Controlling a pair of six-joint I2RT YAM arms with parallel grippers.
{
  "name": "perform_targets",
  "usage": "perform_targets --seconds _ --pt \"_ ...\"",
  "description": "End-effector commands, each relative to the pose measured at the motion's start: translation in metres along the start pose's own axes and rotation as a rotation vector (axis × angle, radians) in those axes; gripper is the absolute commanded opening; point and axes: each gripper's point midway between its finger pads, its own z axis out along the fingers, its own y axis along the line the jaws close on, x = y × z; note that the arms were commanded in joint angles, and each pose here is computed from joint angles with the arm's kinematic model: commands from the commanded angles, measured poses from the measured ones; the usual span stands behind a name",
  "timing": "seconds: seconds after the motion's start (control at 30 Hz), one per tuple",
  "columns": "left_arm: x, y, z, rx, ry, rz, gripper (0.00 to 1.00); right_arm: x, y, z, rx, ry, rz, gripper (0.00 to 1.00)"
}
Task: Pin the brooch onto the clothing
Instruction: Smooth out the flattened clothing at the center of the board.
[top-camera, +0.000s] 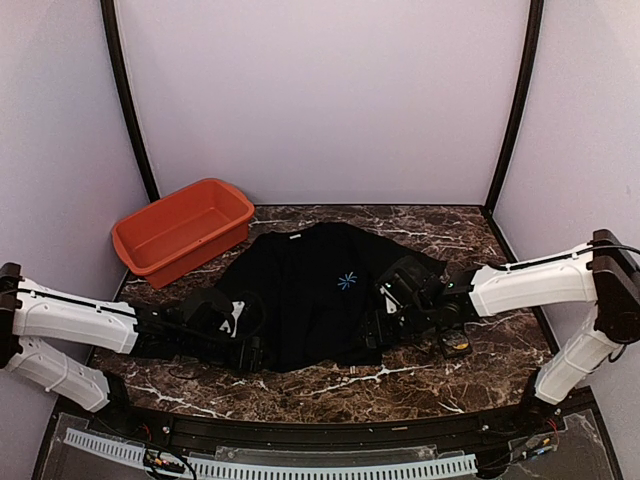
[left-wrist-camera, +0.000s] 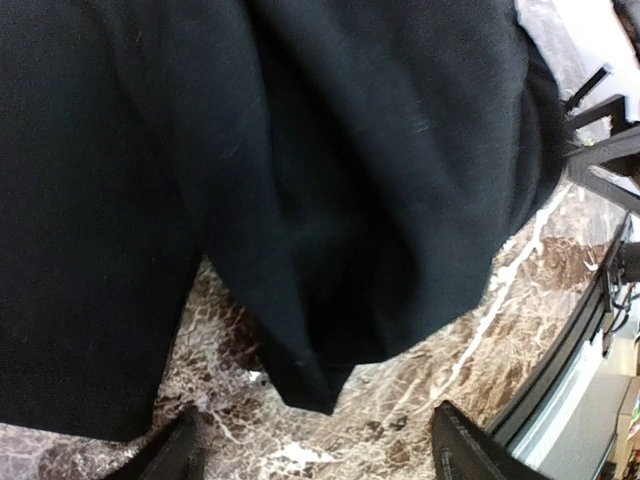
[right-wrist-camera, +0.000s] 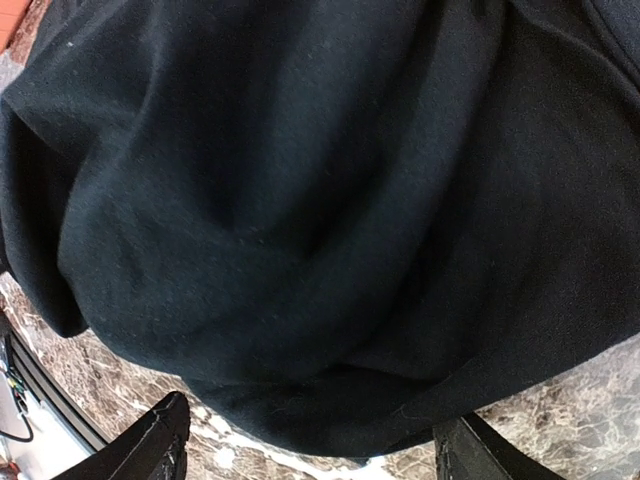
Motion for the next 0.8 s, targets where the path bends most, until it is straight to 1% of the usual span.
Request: perform_targets --seconds 0.0,0.03,0.07,0.17,0.2,0.23,0.27,0.3,0.33,0.37,0.4,0.47,0.5,0.63,0.67,0.73,0.77 --pt "0.012 0.007 0.011 -0.011 0.038 -0.011 0.69 -0.011 0.005 0.0 0.0 -0.04 -0.015 0.8" --pt "0.01 0.005 0.012 -0.004 0.031 -0.01 0.66 -0.011 0.004 0.0 0.002 -0.041 -0.014 0.8" --pt "0.01 0.006 0.014 -0.004 0.029 -0.011 0.58 -0.011 0.003 0.0 0.004 -0.042 -0.01 0.79" --pt "0.008 0.007 0.018 -0.015 0.025 -0.006 0.48 -0.011 0.002 0.001 0.003 -0.042 -0.006 0.77" --pt "0.007 0.008 0.02 -0.023 0.023 0.001 0.4 -0.012 0.002 0.001 0.003 -0.043 -0.005 0.76" --pt "0.007 0.009 0.021 -0.028 0.024 0.004 0.38 -0.011 0.002 0.002 0.002 -0.041 -0.006 0.74" --pt "0.007 0.009 0.022 -0.034 0.025 0.008 0.32 -0.011 0.002 0.002 0.001 -0.04 -0.007 0.72" --pt "0.007 0.009 0.023 -0.033 0.027 0.01 0.29 -0.011 0.002 0.002 0.001 -0.039 -0.008 0.69" --pt "0.007 0.009 0.025 -0.035 0.031 0.012 0.23 -0.011 0.001 0.002 0.002 -0.038 -0.008 0.66" --pt "0.007 0.009 0.026 -0.034 0.032 0.013 0.19 -0.01 0.0 0.003 0.004 -0.035 -0.009 0.61" --pt "0.007 0.008 0.027 -0.033 0.035 0.016 0.09 -0.009 -0.001 0.003 0.003 -0.032 -0.008 0.54" --pt "0.007 0.008 0.027 -0.03 0.037 0.017 0.02 -0.006 -0.004 0.005 0.003 -0.024 -0.009 0.39" --pt "0.007 0.007 0.027 -0.027 0.036 0.017 0.01 -0.005 -0.005 0.006 0.004 -0.021 -0.008 0.34" --pt "-0.002 -0.001 0.02 -0.008 0.01 0.03 0.01 -0.003 -0.01 0.008 0.011 -0.016 -0.008 0.16" --pt "-0.003 -0.003 0.018 -0.005 0.005 0.039 0.01 -0.003 -0.011 0.008 0.014 -0.016 -0.009 0.13" --pt "-0.012 -0.01 0.011 0.01 -0.021 0.057 0.01 -0.005 -0.01 0.007 0.015 -0.022 -0.019 0.04" --pt "-0.021 -0.017 0.004 0.028 -0.052 0.074 0.01 -0.007 -0.008 0.006 0.009 -0.03 -0.028 0.02"
